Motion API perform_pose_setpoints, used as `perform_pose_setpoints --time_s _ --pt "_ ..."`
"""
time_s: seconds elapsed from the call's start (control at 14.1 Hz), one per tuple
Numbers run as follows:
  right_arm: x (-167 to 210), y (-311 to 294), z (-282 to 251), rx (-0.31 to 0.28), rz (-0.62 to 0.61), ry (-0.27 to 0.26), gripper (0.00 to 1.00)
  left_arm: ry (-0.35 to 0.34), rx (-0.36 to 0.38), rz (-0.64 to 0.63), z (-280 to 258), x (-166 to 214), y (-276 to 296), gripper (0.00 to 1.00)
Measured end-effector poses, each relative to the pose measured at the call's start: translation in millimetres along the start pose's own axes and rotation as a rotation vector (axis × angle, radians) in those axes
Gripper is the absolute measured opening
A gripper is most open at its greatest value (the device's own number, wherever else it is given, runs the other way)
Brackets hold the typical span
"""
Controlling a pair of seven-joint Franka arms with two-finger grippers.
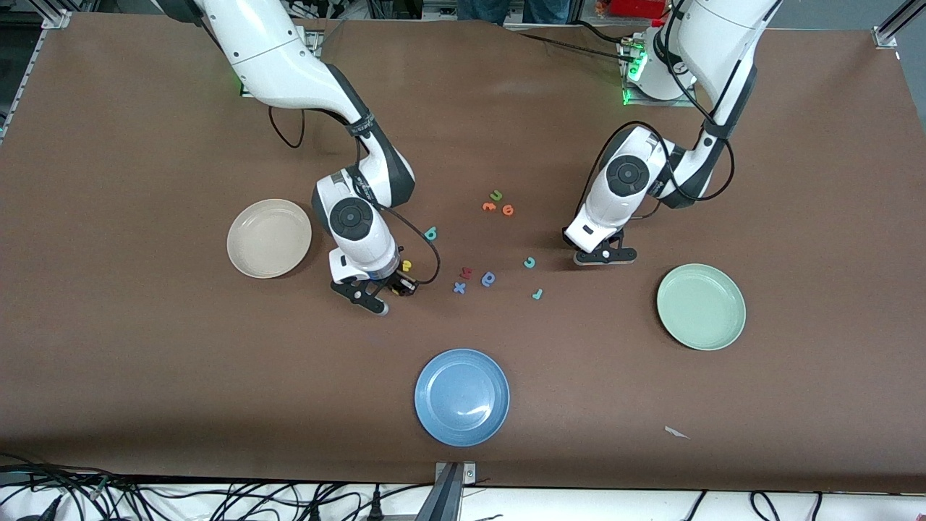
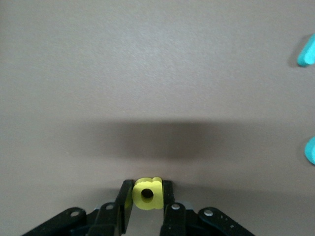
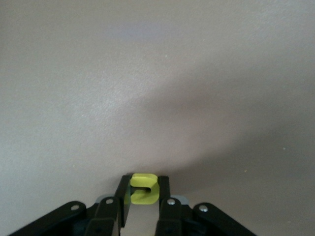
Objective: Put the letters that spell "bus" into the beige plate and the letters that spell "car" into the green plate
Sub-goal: 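Drop the a on the green plate while the right gripper drops u on beige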
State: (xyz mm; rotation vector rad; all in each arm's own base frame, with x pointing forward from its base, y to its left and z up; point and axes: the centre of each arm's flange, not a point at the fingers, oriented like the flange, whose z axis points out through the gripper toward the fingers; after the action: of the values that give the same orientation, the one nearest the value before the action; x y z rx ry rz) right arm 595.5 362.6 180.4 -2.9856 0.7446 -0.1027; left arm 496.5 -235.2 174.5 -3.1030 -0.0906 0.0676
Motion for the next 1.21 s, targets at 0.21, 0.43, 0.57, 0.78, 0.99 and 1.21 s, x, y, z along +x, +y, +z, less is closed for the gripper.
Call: perform_pose_setpoints --time_s 0.21,0.43,0.57,0.78,0.99,1.21 --pt "25 15 -10 -0.066 -0.039 0.003 0.26 -0.058 0.053 0.028 -30 33 -10 0.29" --pt "60 45 -47 -0.164 -0.109 -0.031 0.26 -0.055 0.056 0.085 -71 79 -42 0.29" --pt "79 75 -69 -0.222 -0.164 -0.07 0.26 -0.034 0.042 0.126 -83 105 -81 0.29" --pt "89 150 -81 -0.27 -0.229 -0.143 0.26 -0.031 0.03 0.201 -80 133 -146 0.29" --pt "89 231 -83 -0.285 -0.251 -0.216 0.26 -0.065 0.037 0.317 -56 144 -193 0.29" --pt "66 267 -55 -0.272 -0.247 -0.206 0.27 -0.079 0.102 0.394 -37 155 -213 0.34"
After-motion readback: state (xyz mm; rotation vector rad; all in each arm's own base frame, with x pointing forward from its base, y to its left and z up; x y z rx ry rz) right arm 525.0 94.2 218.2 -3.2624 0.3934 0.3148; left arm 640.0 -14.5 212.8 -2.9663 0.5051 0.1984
